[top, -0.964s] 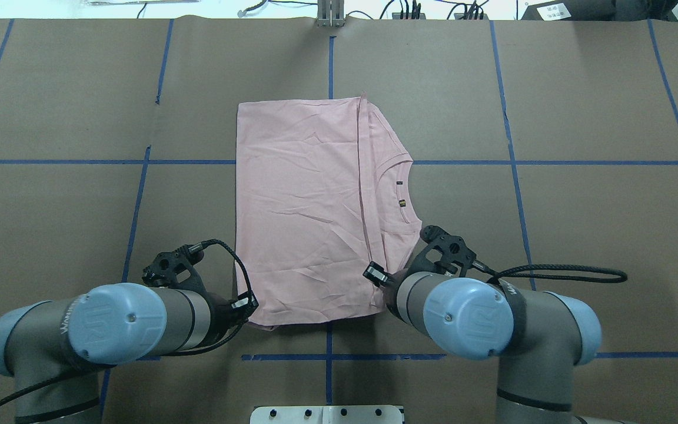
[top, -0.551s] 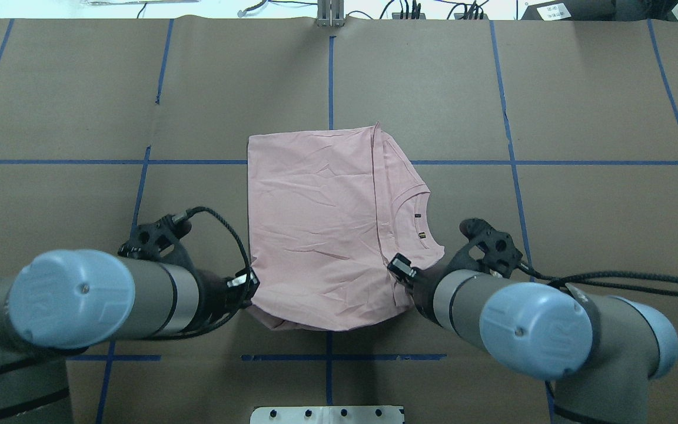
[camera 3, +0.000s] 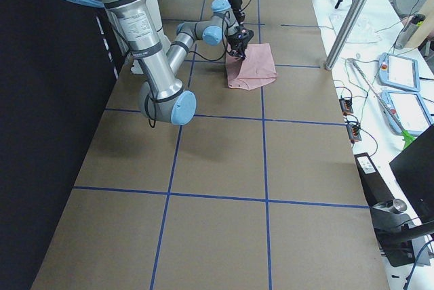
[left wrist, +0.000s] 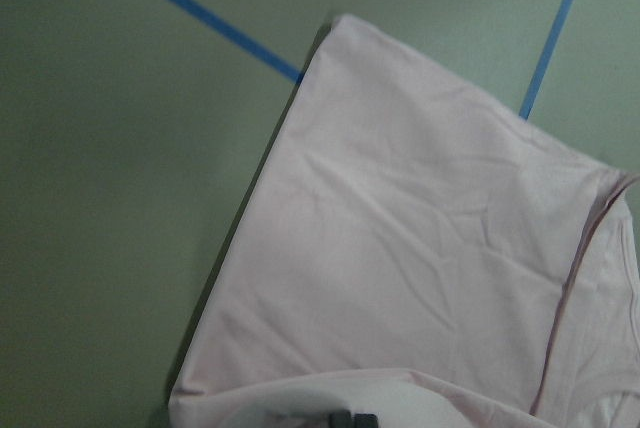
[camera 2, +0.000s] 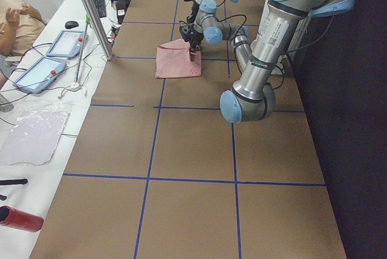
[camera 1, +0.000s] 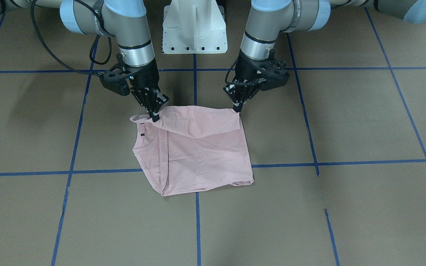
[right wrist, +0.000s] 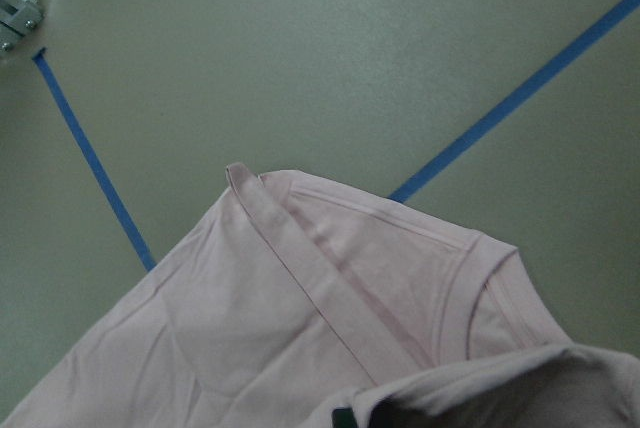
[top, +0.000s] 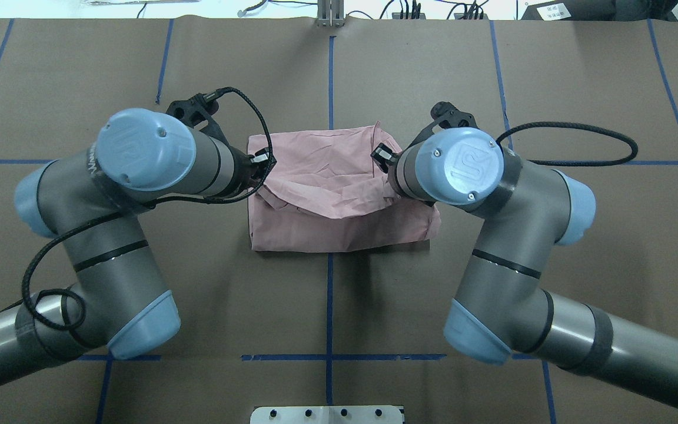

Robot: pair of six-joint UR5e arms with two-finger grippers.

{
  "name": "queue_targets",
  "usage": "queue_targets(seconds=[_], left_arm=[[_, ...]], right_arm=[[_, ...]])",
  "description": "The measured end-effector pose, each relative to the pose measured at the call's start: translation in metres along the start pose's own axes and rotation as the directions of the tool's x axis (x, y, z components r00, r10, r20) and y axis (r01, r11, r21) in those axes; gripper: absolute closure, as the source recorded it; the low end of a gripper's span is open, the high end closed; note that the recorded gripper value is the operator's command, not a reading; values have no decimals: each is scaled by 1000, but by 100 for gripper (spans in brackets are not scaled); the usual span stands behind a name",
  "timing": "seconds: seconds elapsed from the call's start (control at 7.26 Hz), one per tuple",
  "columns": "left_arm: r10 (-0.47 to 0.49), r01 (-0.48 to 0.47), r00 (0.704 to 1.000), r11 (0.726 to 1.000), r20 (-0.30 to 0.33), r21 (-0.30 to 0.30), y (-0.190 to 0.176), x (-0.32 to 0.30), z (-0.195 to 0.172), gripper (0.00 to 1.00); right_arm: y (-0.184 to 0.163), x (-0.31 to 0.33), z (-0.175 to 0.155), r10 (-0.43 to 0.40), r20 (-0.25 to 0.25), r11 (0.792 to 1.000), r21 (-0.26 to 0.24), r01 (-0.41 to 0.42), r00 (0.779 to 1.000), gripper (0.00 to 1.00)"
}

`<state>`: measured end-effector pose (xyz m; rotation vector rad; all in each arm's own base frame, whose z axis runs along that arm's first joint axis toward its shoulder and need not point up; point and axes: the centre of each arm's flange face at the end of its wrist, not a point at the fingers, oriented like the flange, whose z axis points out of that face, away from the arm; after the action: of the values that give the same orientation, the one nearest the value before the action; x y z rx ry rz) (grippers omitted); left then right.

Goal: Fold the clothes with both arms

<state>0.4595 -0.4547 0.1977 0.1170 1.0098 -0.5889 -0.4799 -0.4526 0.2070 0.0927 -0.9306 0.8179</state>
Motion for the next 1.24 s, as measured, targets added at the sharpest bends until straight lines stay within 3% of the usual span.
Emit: queue_targets(seconds=[0.28, 0.55, 0.69, 0.83, 0.96, 1.1, 1.24], left_arm=[[23, -24, 1000, 999, 6, 40, -31, 5, 19, 100], [26, -26, 1000, 998, 6, 53, -39, 7, 21, 100], [29, -29, 1000, 997, 8, 67, -42, 7, 22, 100], [53, -55, 998, 995, 21, 89, -47, 4, 35, 93], [96, -99, 995, 988, 25, 120, -62, -3, 66, 53], [144, -142, 990, 975, -4, 169, -93, -7, 107, 22], [184, -173, 982, 961, -35, 217, -129, -9, 137, 0]], right_arm=[[-26, -26, 24, 30, -1, 1000, -8, -30, 1000, 100], [-44, -32, 28, 46, -2, 999, -19, -46, 999, 100], [-48, -33, 31, 46, -6, 999, -18, -46, 999, 95], [-52, -38, 46, 45, -12, 999, -15, -45, 999, 67], [-61, -51, 77, 43, -12, 999, -10, -43, 999, 1], [-84, -68, 118, 15, 2, 1000, -6, -15, 1000, 0], [-118, -81, 143, -28, 23, 999, -15, 29, 999, 0]])
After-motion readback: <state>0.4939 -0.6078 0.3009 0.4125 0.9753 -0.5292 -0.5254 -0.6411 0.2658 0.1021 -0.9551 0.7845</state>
